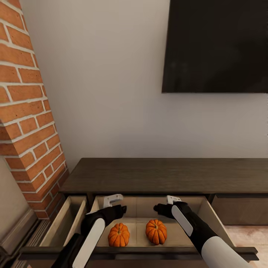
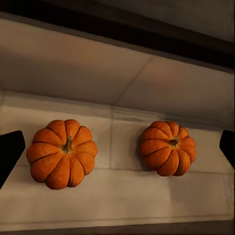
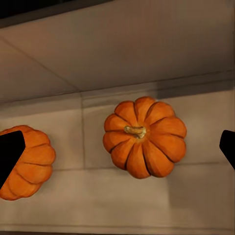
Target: Place each of the two pumpkins and all three candles from the living room inside a cabinet in the living room (use any cabinet), then make sure every cabinet is closed, and position the cauldron so it is next to a table in the living room.
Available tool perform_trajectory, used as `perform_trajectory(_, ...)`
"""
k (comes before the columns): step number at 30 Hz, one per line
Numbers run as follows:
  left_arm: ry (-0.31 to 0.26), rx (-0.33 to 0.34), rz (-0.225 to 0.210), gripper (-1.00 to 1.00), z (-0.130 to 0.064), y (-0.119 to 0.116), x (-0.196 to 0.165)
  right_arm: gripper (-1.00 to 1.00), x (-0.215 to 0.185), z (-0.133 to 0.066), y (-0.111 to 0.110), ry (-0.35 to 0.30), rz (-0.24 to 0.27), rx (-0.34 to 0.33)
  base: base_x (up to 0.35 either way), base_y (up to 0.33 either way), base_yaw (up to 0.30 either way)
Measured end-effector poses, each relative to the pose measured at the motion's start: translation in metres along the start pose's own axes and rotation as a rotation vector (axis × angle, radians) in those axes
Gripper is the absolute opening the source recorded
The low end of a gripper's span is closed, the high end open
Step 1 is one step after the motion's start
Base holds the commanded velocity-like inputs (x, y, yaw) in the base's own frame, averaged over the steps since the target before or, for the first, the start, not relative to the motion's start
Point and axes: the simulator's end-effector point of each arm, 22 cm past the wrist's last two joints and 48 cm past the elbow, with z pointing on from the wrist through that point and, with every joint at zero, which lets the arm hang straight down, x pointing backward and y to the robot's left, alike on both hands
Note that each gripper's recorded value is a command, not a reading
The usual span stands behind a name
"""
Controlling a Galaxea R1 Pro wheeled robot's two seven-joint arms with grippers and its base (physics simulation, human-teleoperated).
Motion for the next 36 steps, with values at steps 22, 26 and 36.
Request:
perform_trajectory(22, -0.082, 0.034, 0.005, 1.00, -0.033, -0.016, -0.031, 1.00, -0.034, -0.038, 0.013, -0.085, -0.013, -0.019, -0.119, 0.000, 0.000)
perform_trajectory(26, -0.098, 0.037, 0.008, 1.00, -0.040, -0.018, -0.037, 1.00, -0.043, -0.047, 0.018, -0.108, -0.013, -0.030, -0.047, 0.000, 0.000)
perform_trajectory(36, -0.131, 0.035, -0.010, 1.00, -0.055, -0.017, -0.056, 1.00, -0.060, -0.066, 0.025, -0.141, -0.018, -0.041, -0.013, 0.000, 0.000)
